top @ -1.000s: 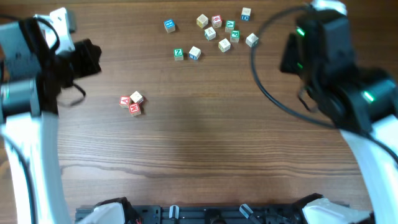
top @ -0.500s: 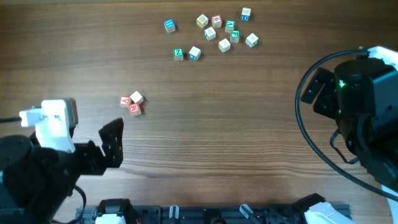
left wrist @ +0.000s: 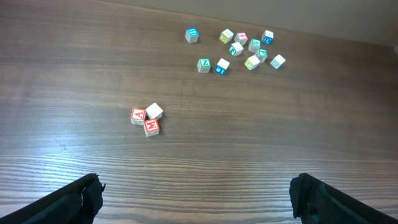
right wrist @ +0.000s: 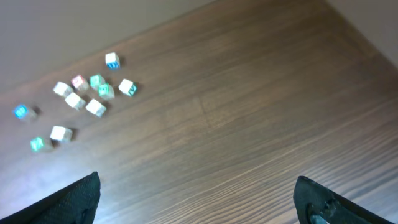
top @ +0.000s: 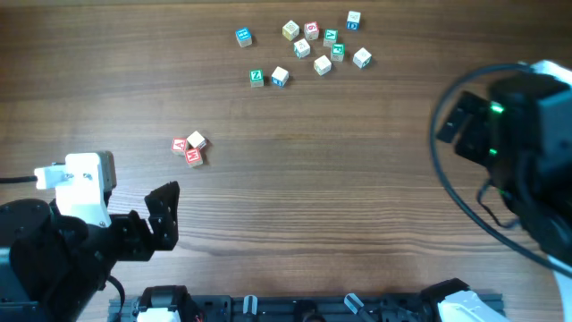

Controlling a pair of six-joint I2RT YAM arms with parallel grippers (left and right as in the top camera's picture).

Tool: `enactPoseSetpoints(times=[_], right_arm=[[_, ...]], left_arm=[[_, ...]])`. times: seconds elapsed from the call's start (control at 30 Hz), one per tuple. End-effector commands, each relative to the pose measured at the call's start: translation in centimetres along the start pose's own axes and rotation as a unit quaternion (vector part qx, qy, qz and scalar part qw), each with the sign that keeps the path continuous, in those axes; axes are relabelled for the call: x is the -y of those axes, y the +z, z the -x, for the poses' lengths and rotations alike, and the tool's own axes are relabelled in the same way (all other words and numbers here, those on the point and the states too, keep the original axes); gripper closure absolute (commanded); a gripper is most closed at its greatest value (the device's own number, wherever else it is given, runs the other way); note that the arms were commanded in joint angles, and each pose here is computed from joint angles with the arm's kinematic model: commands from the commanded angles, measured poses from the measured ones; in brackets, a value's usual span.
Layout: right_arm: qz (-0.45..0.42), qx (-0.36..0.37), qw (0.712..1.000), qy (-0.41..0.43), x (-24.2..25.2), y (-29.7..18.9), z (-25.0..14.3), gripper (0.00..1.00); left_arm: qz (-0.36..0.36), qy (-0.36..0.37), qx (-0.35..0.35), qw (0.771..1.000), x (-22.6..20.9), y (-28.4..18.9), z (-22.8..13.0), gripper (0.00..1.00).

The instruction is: Form a circle

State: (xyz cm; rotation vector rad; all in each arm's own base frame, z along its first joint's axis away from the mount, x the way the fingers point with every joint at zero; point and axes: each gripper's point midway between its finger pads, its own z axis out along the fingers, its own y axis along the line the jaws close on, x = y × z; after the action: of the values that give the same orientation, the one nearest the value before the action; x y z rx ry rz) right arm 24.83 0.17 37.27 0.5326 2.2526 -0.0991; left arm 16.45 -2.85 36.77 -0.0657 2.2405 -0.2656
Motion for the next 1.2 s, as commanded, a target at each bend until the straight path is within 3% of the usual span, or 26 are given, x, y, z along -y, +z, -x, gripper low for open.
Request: enactPoseSetpoints(times=[0.0,0.23,0.4,0.63,0.77,0.87,0.93,1.07,1.17], right_arm=[[0.035,0.04,0.996,0.074,3.2,-3.9,0.3,0.0],[0.068,0.172,0.969,0.162,9.7,-12.7,-1.3,0.0],[0.118,0.284,0.915,0.26,12.7,-16.6,-4.3,0.0],[0.178,0.286,0.882,0.328,9.9,-7.3,-7.2,0.0],[0.19,0.215,0.832,0.475,8.5,2.4,-9.4,0.0],[0.196,0.171,0.8,0.54,7.7,7.5,-11.6,0.0],[0.263,0.192,0.782,0.531,6.2,8.1,-10.7,0.0],[0.376,0.35,0.733,0.446,5.4,4.9,-6.7,0.0],[0.372,0.472,0.74,0.3,5.0,2.6,-6.3,0.0]], left_arm=[[0.004,0.004,-0.001,1.0,-0.1,0.0,-0.2,0.0],[0.004,0.004,-0.001,1.0,-0.2,0.0,-0.2,0.0],[0.004,0.004,-0.001,1.0,-0.2,0.0,-0.2,0.0],[0.004,0.004,-0.001,1.0,-0.1,0.0,-0.2,0.0],[0.004,0.004,-0.001,1.0,-0.1,0.0,-0.2,0.0],[0.004,0.004,-0.001,1.0,-0.2,0.0,-0.2,0.0],[0.004,0.004,-0.001,1.0,-0.1,0.0,-0.2,0.0],[0.004,0.004,-0.001,1.0,-0.1,0.0,-0.2,0.0],[0.004,0.004,-0.001,1.0,-0.1,0.0,-0.2,0.0]])
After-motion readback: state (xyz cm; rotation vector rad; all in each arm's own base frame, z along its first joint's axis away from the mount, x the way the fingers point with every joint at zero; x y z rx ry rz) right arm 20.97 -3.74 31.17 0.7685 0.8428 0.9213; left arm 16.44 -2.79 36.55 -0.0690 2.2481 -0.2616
